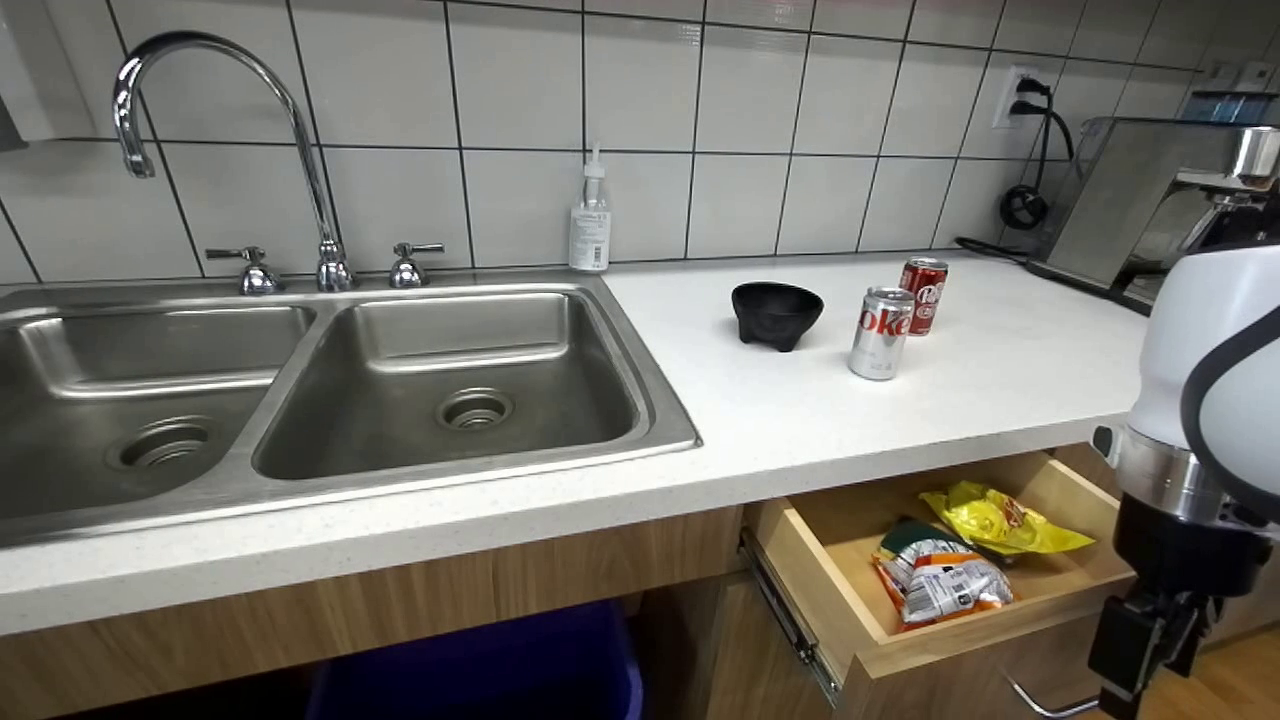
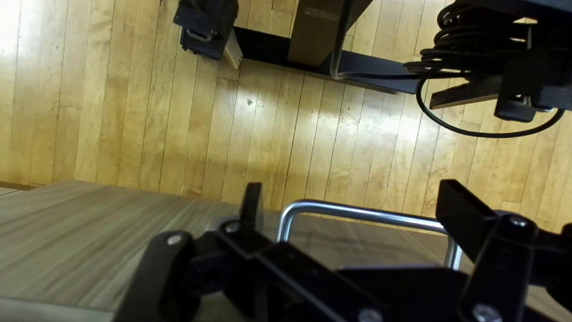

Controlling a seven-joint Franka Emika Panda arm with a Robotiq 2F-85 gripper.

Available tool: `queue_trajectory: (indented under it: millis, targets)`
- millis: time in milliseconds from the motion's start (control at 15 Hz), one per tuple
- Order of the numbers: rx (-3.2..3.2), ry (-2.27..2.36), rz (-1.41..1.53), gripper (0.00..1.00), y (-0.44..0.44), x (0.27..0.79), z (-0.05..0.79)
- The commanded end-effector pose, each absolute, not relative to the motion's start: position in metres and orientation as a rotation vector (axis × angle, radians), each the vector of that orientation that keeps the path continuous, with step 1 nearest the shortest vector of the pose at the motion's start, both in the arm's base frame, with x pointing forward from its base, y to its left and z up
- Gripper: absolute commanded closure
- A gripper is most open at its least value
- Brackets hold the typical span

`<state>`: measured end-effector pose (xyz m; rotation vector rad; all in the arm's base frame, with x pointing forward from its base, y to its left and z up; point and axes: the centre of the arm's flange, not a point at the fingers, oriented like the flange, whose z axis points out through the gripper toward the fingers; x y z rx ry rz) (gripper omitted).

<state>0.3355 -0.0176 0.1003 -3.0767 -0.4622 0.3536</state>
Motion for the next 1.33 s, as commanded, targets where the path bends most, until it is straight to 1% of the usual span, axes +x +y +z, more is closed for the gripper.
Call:
queue_trajectory:
  millis: [0, 467, 1267]
  targets:
    - [-3.099, -0.388, 0.237, 0.0, -0.012, 0.295, 0.116]
    - [-3.103, -0.325, 0.092, 0.0, -0.01, 0.314, 0.124]
    - [-3.106, -0.258, -0.06, 0.0, -0.021, 0.348, 0.134]
